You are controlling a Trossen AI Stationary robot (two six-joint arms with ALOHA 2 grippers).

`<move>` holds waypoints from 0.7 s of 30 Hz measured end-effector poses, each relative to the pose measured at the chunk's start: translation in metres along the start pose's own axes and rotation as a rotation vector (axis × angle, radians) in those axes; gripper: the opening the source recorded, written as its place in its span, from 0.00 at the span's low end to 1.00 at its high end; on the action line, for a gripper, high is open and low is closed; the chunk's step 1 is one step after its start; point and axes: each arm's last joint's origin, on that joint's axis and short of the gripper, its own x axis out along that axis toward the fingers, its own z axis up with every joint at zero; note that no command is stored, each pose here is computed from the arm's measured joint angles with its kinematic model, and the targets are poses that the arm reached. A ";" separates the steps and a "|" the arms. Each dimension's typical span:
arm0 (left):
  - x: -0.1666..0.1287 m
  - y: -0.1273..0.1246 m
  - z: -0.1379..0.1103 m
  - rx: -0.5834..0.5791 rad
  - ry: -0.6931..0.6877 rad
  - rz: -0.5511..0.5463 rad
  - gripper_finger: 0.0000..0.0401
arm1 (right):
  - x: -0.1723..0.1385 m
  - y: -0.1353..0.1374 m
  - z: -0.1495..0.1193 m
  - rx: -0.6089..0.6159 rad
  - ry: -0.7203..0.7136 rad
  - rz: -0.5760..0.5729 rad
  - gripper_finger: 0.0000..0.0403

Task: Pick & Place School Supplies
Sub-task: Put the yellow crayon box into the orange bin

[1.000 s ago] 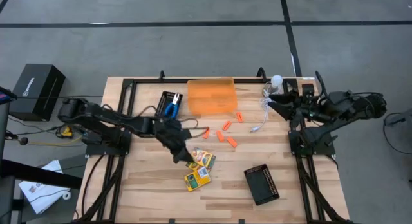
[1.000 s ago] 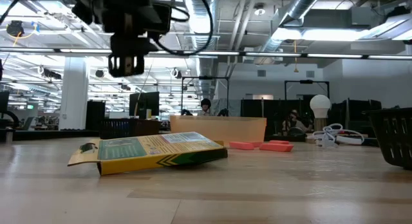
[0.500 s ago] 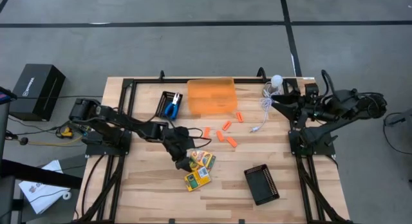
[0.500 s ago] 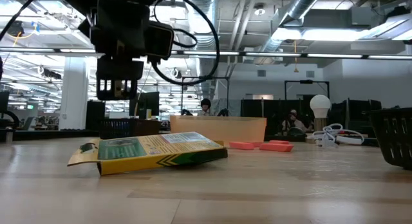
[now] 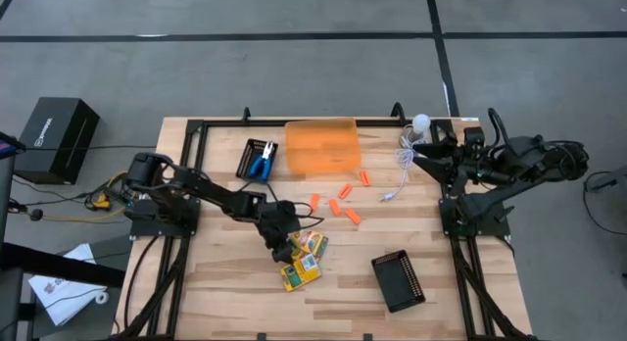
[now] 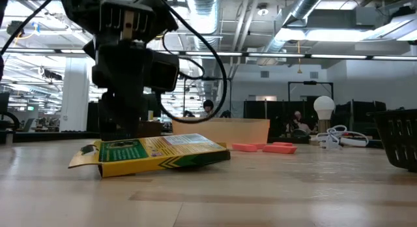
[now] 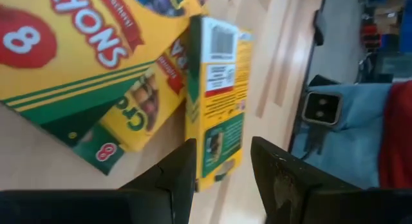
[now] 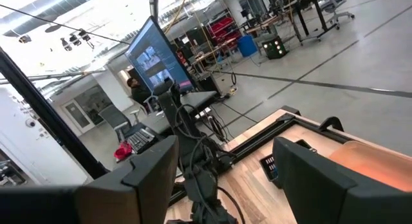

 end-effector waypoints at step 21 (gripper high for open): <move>0.008 0.011 -0.004 0.011 0.018 0.025 0.36 | -0.009 -0.004 0.007 -0.002 -0.035 0.013 0.61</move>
